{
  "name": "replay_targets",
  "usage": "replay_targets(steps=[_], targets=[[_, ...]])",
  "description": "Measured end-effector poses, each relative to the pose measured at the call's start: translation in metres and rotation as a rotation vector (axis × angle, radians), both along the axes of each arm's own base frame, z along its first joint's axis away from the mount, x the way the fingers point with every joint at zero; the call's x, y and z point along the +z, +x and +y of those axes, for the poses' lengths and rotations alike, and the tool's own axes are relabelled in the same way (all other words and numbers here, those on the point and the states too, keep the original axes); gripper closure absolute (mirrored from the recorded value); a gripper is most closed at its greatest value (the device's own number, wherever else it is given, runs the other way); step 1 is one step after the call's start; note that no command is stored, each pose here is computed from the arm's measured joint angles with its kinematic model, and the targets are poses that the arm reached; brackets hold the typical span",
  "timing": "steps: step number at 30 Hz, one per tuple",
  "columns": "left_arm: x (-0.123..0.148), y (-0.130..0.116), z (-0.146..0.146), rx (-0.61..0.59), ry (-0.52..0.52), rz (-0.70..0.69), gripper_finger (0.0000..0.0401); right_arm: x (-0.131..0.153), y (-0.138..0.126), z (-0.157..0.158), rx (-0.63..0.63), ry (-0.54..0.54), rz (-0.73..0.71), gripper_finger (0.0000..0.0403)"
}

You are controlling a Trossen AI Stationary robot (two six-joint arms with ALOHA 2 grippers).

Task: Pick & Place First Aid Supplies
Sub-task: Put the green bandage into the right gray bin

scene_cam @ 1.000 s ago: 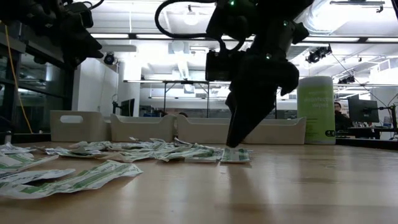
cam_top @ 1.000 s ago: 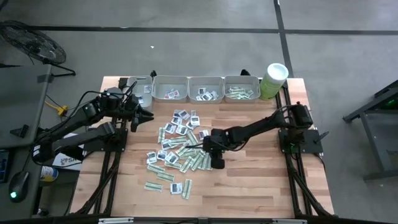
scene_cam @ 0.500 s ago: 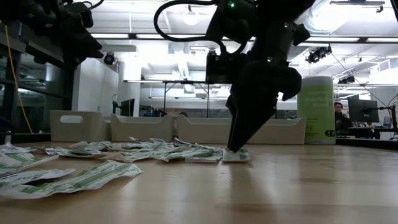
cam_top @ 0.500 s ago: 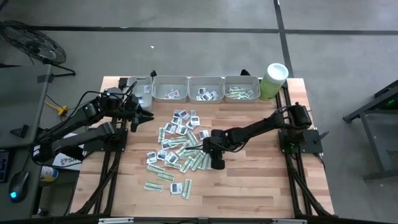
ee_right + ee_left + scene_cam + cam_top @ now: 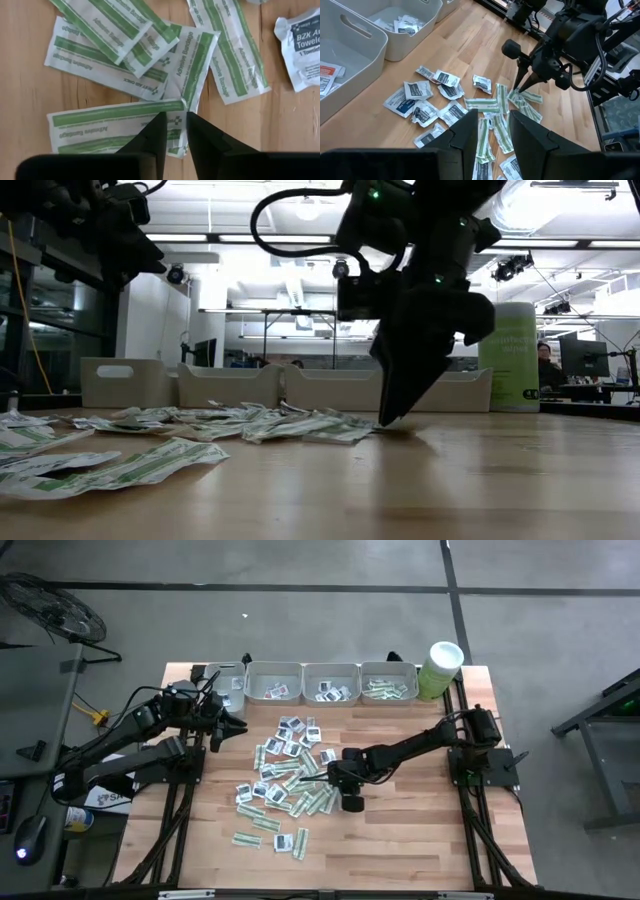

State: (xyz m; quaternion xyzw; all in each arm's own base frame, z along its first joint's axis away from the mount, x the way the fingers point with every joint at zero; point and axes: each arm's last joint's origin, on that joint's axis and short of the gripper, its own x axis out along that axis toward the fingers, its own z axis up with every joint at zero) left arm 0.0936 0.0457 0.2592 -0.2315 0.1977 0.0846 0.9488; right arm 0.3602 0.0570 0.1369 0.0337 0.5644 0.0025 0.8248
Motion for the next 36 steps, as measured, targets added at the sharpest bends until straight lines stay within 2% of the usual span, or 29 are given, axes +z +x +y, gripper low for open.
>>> replay_targets(steps=[9,15,36], targets=[[0.000,0.000,0.000,0.000,0.000,0.000,0.0289,0.000,-0.001,0.000,-0.026,0.028,0.016,0.0399],[0.000,0.000,0.000,-0.001,0.000,0.000,0.0289,0.004,-0.001,0.001,-0.063,0.079,0.011,0.0401],[0.000,0.000,0.000,-0.002,-0.001,0.000,0.0289,0.073,-0.017,-0.011,-0.209,0.202,-0.150,0.0403]])
